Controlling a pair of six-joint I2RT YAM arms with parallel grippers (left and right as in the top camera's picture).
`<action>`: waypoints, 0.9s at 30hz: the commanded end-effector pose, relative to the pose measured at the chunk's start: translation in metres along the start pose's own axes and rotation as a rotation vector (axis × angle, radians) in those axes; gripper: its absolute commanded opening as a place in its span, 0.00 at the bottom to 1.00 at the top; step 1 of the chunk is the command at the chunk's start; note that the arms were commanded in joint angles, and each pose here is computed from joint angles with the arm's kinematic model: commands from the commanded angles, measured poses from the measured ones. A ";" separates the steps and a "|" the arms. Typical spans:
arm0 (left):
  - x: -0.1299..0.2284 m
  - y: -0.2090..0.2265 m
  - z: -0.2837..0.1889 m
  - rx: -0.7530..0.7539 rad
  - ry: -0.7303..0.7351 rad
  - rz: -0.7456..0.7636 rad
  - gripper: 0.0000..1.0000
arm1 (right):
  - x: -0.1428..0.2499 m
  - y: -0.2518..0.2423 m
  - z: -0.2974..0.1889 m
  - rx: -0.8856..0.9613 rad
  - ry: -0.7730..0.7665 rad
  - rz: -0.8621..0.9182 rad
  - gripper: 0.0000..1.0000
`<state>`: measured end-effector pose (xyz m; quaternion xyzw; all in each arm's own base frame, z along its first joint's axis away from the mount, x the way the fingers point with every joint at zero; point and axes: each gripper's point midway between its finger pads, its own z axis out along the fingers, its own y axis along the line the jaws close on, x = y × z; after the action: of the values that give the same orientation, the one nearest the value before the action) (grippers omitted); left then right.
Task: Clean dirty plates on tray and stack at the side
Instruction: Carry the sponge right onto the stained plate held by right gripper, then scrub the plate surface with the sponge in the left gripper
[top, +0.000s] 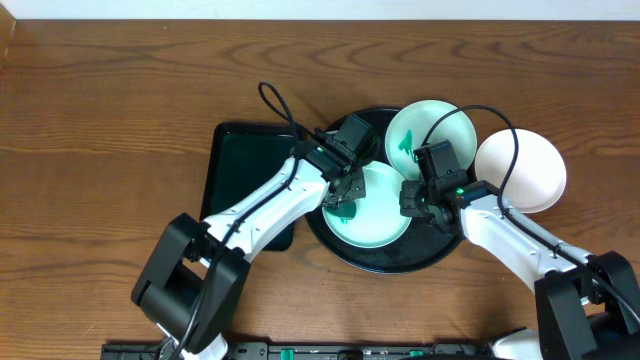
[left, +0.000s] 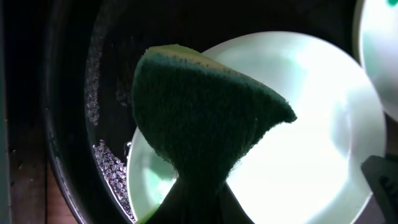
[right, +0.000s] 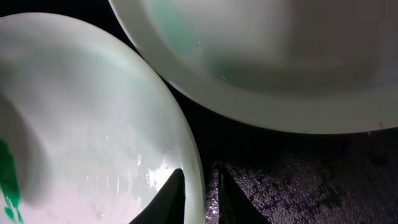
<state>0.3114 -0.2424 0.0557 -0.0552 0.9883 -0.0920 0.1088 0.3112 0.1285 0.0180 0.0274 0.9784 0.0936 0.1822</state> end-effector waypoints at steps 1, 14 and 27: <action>0.006 0.005 0.008 -0.025 0.018 -0.009 0.07 | 0.005 -0.001 0.004 0.005 0.015 -0.013 0.16; 0.007 0.007 0.023 -0.044 0.033 -0.008 0.07 | 0.007 -0.002 0.008 0.011 0.026 -0.013 0.01; 0.021 0.019 0.055 -0.108 0.099 -0.005 0.07 | 0.007 -0.002 0.008 0.011 0.026 -0.013 0.01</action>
<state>0.3109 -0.2432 0.0181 -0.0539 0.9928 -0.0686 0.0825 0.3104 0.1287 0.0122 0.0243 0.9799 0.0916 0.1753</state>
